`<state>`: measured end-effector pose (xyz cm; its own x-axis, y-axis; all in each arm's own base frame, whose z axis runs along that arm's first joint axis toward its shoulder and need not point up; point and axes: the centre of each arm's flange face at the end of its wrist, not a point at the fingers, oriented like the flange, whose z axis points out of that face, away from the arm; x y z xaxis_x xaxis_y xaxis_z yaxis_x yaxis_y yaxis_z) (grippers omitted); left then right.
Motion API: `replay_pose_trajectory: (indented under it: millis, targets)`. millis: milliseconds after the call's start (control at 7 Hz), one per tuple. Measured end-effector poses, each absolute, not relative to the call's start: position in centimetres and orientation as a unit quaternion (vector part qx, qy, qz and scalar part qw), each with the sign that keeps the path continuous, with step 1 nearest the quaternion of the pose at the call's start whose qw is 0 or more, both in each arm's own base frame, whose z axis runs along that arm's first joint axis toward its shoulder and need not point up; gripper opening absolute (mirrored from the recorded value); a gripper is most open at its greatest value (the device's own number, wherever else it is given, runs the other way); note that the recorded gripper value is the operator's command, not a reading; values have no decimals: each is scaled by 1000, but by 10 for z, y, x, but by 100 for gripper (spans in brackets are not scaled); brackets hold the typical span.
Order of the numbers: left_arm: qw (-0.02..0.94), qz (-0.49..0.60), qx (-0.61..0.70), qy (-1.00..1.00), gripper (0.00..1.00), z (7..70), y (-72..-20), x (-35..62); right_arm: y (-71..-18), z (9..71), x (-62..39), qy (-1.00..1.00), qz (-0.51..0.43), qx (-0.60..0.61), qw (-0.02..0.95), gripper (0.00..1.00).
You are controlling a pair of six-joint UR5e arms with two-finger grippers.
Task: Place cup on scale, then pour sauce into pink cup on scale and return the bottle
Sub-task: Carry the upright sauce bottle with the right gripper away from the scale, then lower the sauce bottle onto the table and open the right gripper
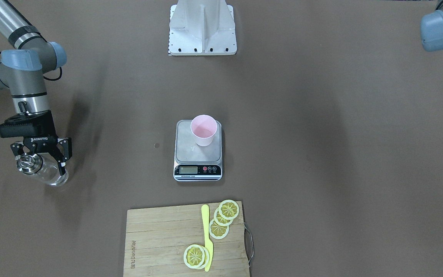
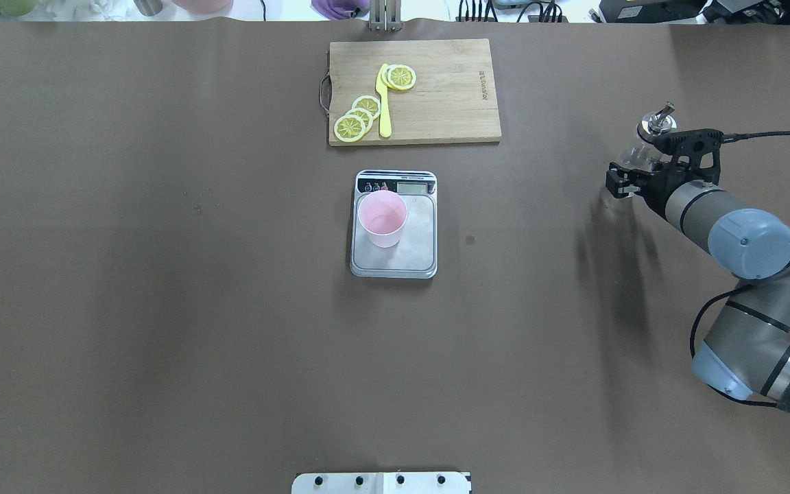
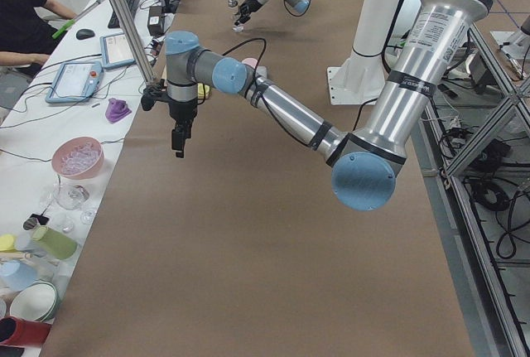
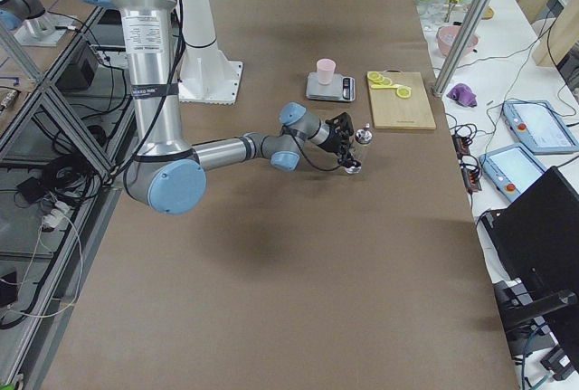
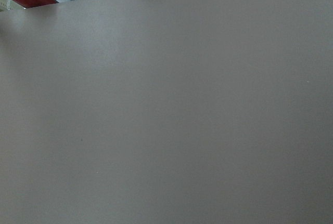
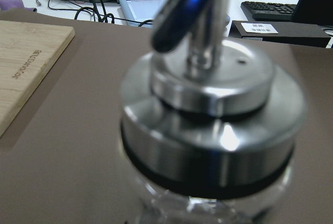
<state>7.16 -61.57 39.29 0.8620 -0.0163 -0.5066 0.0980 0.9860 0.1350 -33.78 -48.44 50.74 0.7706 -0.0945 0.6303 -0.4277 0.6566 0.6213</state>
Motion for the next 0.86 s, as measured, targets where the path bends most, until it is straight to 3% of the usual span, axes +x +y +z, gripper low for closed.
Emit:
replay_pose_trajectory:
  millis: [286, 429, 857]
  targets:
    - [962, -30, 77, 261, 98, 393, -616, 72, -485, 512, -339, -320, 97, 401, 853, 14]
    - [962, -30, 77, 261, 98, 394, -616, 72, -486, 515, -340, -319, 96, 400, 854, 16]
    - [962, -30, 77, 261, 98, 394, -617, 72, -486, 516, -342, -318, 96, 398, 855, 71]
